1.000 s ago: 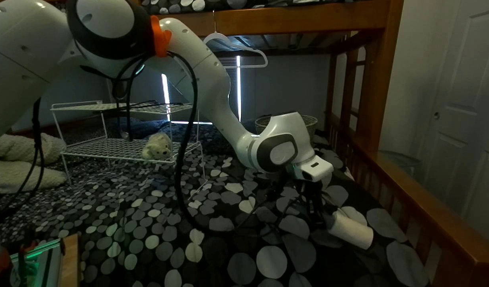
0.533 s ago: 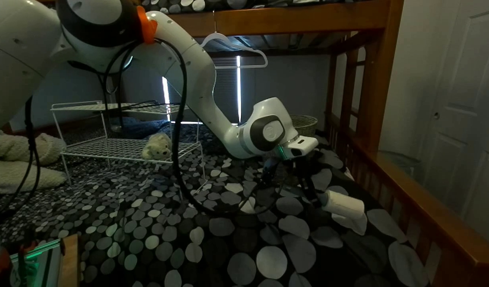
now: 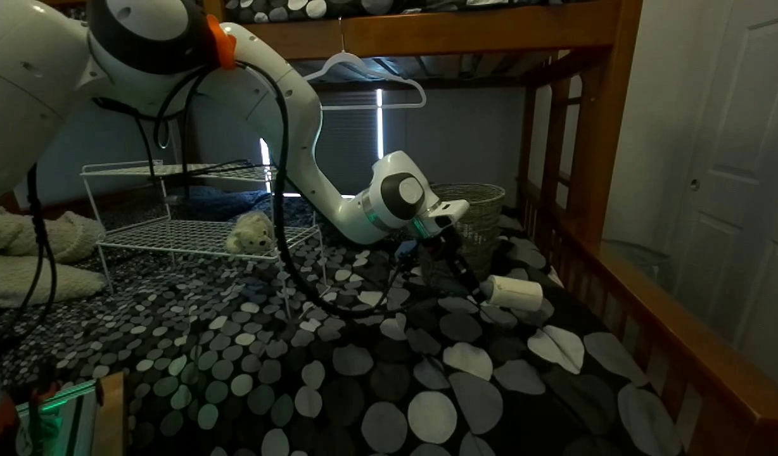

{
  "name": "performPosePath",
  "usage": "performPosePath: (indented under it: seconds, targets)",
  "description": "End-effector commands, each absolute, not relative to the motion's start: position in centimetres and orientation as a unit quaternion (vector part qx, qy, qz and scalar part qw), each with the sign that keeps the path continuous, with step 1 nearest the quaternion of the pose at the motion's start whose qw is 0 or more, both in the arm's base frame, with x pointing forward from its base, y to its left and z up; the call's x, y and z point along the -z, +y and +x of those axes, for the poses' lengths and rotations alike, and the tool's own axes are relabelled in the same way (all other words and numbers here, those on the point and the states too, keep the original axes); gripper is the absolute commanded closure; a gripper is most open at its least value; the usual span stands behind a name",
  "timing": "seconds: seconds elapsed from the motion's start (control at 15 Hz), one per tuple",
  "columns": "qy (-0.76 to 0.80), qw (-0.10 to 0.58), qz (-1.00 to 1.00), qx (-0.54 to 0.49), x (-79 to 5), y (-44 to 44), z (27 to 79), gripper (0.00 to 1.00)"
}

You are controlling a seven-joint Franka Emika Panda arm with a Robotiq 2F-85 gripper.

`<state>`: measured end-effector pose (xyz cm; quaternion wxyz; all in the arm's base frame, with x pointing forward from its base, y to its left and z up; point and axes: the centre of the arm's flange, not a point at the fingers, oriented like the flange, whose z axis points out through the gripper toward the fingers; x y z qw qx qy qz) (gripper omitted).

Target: Use the brush to brush the blanket

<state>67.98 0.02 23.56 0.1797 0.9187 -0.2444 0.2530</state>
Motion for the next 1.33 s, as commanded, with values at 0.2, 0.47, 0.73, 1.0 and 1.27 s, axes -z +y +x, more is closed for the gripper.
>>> performPosePath:
  seconds: [0.2,0.47,0.73,1.0,1.27]
  targets:
    - [-0.211,0.191,0.921,-0.266,-21.2,6.6,66.4,0.95]
    - [-0.208,0.187,0.923,-0.266,-20.9,8.0,66.8,0.8]
    - [-0.209,0.193,0.92,-0.271,-20.5,8.4,66.7,0.8]
    - [-0.191,0.197,0.927,-0.255,-18.7,10.7,66.4,0.95]
    - [-0.185,0.223,0.929,-0.231,-16.3,13.4,63.8,0.95]
